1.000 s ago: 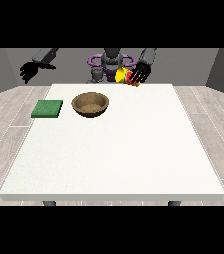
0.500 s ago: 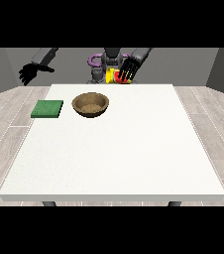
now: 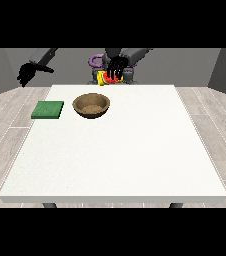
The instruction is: Pick the cup and pour the ball into the bowl, then pick the bowl and place it on the pad
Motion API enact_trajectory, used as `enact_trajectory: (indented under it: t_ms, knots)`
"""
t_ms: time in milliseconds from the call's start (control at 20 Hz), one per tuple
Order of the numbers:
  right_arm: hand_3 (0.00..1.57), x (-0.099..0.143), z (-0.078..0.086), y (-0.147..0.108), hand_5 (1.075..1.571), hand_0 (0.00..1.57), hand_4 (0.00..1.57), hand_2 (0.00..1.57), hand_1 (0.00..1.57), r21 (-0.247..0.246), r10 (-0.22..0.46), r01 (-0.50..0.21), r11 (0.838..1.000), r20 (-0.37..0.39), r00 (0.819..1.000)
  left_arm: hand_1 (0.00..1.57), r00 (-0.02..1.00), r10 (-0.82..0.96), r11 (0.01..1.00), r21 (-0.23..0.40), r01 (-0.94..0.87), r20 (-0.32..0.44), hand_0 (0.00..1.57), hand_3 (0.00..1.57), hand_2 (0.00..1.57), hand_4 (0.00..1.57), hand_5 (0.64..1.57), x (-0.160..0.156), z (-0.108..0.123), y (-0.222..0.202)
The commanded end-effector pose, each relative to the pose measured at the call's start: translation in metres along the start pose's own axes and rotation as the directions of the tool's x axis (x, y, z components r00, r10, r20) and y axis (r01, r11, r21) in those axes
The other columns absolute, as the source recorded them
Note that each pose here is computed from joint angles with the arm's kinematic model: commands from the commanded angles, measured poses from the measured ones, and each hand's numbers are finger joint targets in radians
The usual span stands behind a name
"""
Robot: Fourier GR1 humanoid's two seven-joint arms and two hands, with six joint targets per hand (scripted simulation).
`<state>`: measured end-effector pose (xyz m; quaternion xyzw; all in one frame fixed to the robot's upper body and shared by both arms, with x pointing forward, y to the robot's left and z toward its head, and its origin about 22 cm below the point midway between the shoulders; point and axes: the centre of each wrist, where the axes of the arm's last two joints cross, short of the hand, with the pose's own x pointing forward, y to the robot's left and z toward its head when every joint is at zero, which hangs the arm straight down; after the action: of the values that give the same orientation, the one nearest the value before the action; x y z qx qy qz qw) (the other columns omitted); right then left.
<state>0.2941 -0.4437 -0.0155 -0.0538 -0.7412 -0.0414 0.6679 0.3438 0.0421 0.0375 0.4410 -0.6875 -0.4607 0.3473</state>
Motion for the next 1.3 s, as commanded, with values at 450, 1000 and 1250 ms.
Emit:
enact_trajectory:
  t_ms: [450,1000,1250]
  knots:
    - [0.28,0.015,-0.045,0.065,1.523,0.00,0.00,0.00,0.00,0.101,-0.049,0.042,0.994,0.062,0.997,0.05,0.921,-0.339,0.936,-0.031,0.351,0.192,0.05,1.57,1.57,1.09,1.495,0.023,0.004,-0.011]
    - [0.20,0.002,-0.028,0.038,1.515,0.00,0.00,0.00,0.00,0.061,-0.030,0.031,0.998,-0.017,0.999,1.56,0.720,-0.596,0.777,0.032,0.628,0.355,1.56,1.57,1.57,1.20,1.451,0.061,-0.018,0.027]
    - [0.14,0.012,-0.026,0.015,1.520,0.00,0.00,0.00,0.00,0.042,-0.045,0.045,0.998,0.000,0.999,1.53,0.727,-0.593,0.784,0.041,0.619,0.347,1.53,1.57,1.57,1.21,1.457,0.061,-0.018,0.036]
